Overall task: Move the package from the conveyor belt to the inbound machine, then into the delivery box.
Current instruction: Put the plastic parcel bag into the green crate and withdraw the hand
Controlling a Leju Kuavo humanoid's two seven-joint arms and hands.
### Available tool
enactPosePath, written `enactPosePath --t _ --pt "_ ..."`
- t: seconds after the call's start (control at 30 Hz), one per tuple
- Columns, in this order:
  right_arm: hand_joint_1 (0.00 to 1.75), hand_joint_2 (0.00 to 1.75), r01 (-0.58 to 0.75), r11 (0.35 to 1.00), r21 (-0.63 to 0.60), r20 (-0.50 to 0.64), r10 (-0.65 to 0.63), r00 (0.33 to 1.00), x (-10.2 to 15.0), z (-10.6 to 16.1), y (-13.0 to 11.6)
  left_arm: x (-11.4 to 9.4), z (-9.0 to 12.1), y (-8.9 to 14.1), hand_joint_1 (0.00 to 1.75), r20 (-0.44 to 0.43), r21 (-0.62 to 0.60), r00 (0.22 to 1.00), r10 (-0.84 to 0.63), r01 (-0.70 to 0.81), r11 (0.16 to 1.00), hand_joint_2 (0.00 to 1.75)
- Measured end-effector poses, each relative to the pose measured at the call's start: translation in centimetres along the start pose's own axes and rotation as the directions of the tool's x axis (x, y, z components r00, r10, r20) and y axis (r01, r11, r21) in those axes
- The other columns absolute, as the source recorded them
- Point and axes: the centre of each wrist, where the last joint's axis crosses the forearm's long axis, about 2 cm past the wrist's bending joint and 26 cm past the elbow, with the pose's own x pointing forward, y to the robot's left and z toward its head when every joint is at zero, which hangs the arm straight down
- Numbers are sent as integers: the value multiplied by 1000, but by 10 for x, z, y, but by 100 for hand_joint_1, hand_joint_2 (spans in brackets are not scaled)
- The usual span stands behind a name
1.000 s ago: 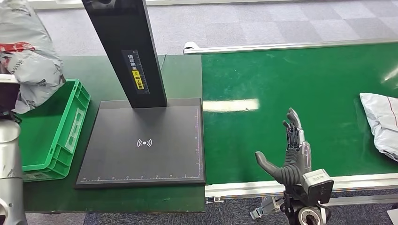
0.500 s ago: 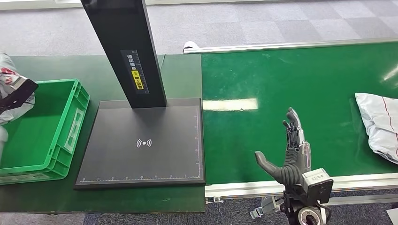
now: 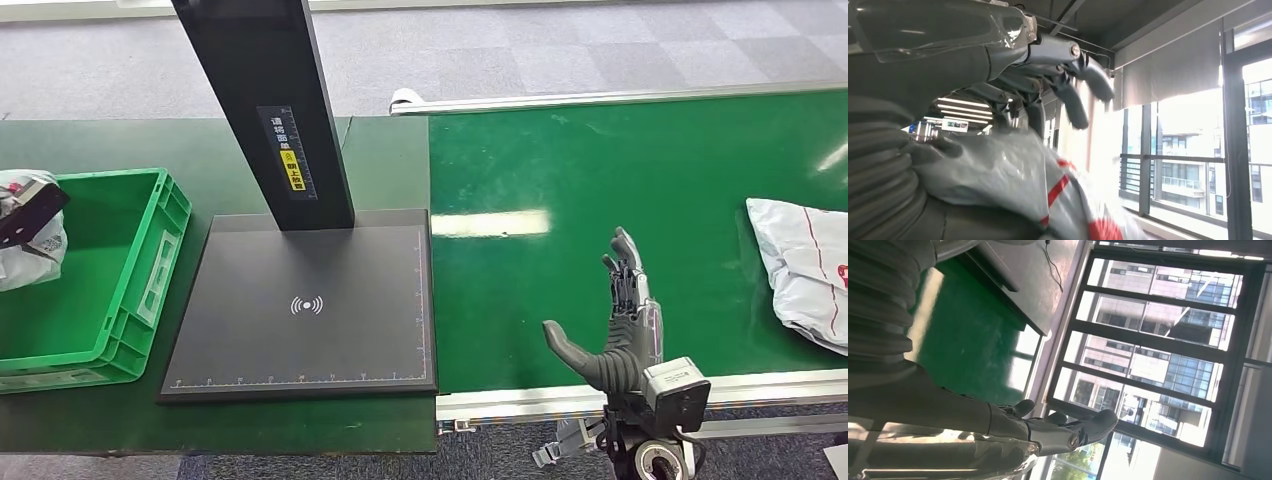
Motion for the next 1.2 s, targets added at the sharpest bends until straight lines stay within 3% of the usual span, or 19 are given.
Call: enactPosePath --t 0.53,0.73,0.9,1.1,1.2 --pt "0 175 -5 1000 2 -6 5 1000 -1 1 0 -1 1 0 0 9 2 1000 16 -16 1000 175" --pt "0 175 -8 1000 4 -10 8 1000 -2 2 -1 -3 4 -2 0 39 -8 987 153 -153 988 175" --pt "0 175 -15 1000 17 -9 15 1000 -2 -1 -1 14 14 -4 0 118 29 948 296 -301 953 175" --pt "0 175 -13 1000 23 -9 13 1000 -4 -4 0 34 21 3 0 184 79 924 337 -355 931 175" --pt "0 175 -13 1000 24 -13 13 1000 -5 -3 -1 45 25 5 0 253 90 874 414 -448 890 175"
